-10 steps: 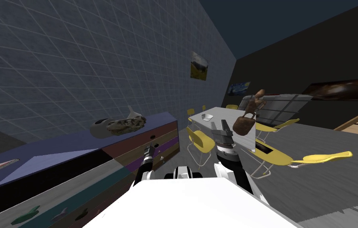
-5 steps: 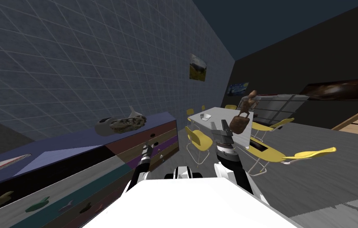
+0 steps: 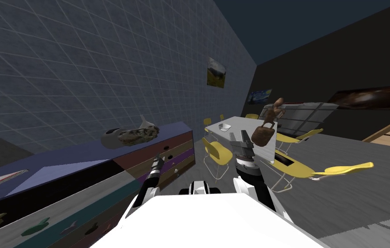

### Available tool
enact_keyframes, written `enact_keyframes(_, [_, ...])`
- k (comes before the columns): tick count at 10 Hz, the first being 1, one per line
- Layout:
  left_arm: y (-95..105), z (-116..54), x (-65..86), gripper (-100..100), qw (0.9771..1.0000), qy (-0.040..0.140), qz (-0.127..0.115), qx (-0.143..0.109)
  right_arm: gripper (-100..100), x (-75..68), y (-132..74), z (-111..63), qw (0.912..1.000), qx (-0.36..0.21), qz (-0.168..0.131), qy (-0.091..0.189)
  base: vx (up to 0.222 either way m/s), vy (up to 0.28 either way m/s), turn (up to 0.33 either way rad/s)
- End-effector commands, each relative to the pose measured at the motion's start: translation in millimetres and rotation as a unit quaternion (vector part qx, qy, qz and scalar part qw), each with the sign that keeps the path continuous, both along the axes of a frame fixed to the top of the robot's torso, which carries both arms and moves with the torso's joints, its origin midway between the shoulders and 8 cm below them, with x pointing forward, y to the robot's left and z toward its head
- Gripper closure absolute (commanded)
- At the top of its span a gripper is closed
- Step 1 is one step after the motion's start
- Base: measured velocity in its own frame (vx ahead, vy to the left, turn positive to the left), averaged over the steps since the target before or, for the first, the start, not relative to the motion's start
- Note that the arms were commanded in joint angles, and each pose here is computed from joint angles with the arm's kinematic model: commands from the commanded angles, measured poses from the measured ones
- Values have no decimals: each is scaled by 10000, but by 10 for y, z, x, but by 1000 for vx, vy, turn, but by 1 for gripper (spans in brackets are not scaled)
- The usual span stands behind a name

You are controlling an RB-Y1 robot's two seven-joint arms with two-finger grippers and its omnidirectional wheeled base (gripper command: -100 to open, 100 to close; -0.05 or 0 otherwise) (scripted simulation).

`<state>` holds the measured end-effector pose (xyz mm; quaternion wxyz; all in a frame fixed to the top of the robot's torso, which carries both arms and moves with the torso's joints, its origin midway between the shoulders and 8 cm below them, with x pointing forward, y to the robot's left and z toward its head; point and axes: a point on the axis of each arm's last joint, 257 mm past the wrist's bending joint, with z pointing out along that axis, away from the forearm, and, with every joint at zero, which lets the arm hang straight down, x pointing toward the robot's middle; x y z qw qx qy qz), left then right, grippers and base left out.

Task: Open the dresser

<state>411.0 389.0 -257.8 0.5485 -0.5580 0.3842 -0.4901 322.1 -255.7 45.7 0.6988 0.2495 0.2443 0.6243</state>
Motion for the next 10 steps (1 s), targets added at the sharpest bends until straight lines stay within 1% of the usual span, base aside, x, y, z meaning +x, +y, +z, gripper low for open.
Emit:
enact_keyframes(1, [60,-2,37,-100,9999,106,-9,58,0,0,0,0,10000,-1,0,1,141,100,-3])
enact_keyframes(2, [14,69,45,-100,9999,6,45,-92,0,0,-1,-1,10000,-1,-1,1,148,113,-1])
enact_keyframes(3, [-37,53,43,-100,9997,-24,98,-239,0,0,-1,-1,10000,-1,-1,1,120,71,-3])
enact_keyframes(5, [-116,15,39,-100,9988,-56,177,-459,0,0,0,0,10000,0,0,0,43,8,1])
enact_keyframes(6, [-167,-11,37,-100,9979,-73,226,-597,0,0,0,0,10000,1,0,0,1,-10,0])
enact_keyframes(8, [-275,-63,33,-100,9955,-107,327,-880,0,0,0,0,10000,1,0,-1,-3,-3,0])
enact_keyframes(9, [-310,-78,33,-100,9946,-117,358,-967,0,0,0,0,10000,0,0,0,0,0,0])
enact_keyframes(10, [-285,-62,38,-100,9953,-108,335,-903,0,0,0,0,10000,0,0,0,0,0,0])
